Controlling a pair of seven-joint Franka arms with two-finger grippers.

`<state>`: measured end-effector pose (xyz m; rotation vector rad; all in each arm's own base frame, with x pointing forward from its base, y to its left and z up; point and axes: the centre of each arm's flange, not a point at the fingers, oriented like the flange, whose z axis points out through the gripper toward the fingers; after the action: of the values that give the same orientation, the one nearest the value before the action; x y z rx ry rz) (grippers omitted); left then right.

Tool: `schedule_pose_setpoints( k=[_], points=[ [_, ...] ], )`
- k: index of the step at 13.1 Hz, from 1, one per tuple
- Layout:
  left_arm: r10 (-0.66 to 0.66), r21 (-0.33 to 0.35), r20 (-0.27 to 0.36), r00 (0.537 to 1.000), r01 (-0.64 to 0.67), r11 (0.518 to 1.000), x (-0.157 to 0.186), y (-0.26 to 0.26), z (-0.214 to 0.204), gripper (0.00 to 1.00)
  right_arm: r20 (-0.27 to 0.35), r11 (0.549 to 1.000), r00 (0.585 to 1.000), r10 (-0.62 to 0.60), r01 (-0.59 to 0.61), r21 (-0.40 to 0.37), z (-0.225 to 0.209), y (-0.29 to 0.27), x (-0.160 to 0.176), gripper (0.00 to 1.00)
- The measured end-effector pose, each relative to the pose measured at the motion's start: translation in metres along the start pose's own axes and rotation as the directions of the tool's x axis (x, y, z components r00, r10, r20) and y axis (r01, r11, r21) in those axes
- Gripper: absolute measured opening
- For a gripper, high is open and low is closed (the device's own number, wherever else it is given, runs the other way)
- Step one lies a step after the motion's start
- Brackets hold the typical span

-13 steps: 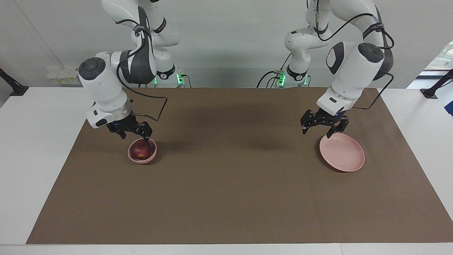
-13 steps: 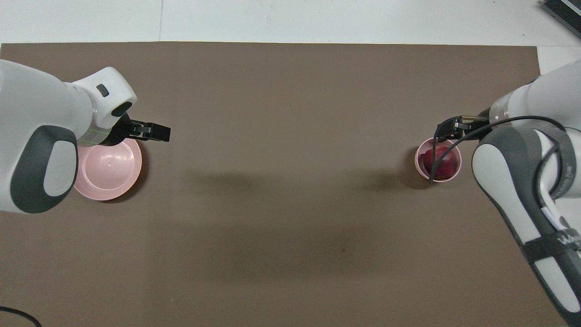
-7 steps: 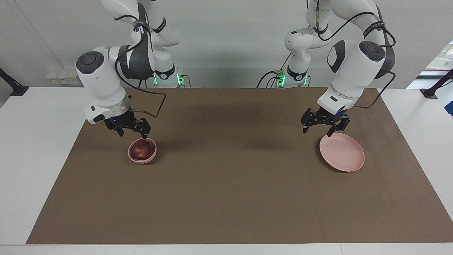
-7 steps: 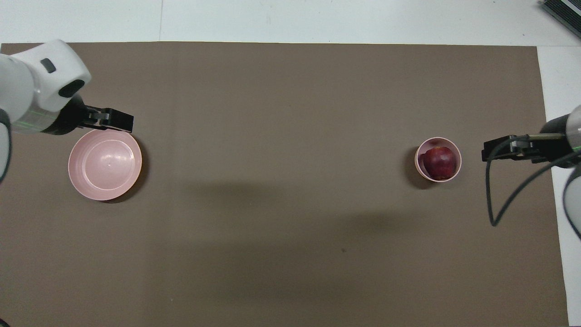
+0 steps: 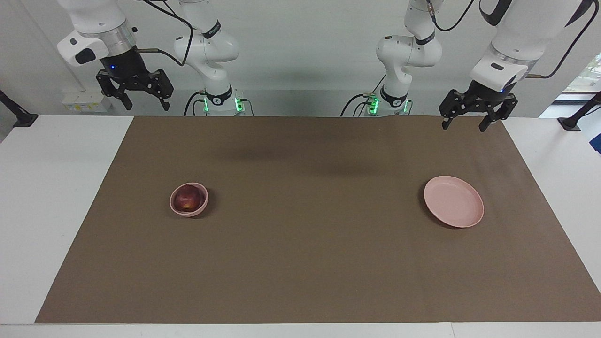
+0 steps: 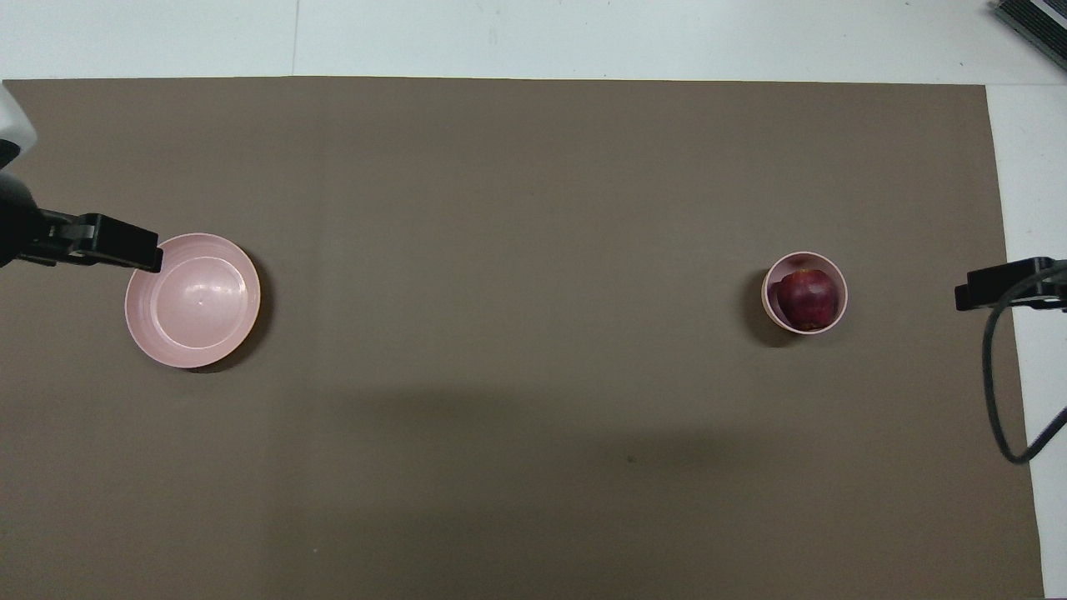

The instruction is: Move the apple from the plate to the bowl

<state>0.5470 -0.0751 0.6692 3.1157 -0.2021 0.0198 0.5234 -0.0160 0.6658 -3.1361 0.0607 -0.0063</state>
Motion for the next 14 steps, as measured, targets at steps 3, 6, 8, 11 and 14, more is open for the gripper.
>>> schedule_pose_setpoints(
  k=[3, 6, 8, 11, 14],
  points=[
    [0.018, -0.002, 0.013, 1.000, -0.018, 1.000, -0.008, 0.010, -0.014, 1.00, 0.049, 1.000, 0.999, 0.000, 0.000, 0.000, 0.001, 0.000, -0.008, 1.00],
    [0.009, -0.003, 0.018, 1.000, -0.009, 1.000, -0.010, 0.005, -0.015, 1.00, 0.054, 1.000, 0.999, 0.002, -0.002, 0.000, 0.001, 0.006, -0.009, 1.00],
    [-0.008, -0.001, 0.039, 0.999, 0.008, 1.000, -0.016, -0.004, -0.017, 1.00, 0.052, 1.000, 0.999, 0.002, -0.002, 0.001, 0.000, 0.007, -0.010, 1.00],
    [-0.017, 0.007, 0.053, 0.998, 0.017, 1.000, -0.023, -0.009, -0.022, 1.00, 0.053, 1.000, 0.999, 0.002, -0.002, 0.001, 0.000, 0.007, -0.010, 1.00],
    [-0.017, 0.007, 0.037, 0.999, 0.017, 1.000, -0.023, -0.009, -0.024, 1.00, 0.056, 1.000, 0.998, -0.001, 0.001, 0.000, 0.002, 0.005, -0.010, 1.00]
  ],
)
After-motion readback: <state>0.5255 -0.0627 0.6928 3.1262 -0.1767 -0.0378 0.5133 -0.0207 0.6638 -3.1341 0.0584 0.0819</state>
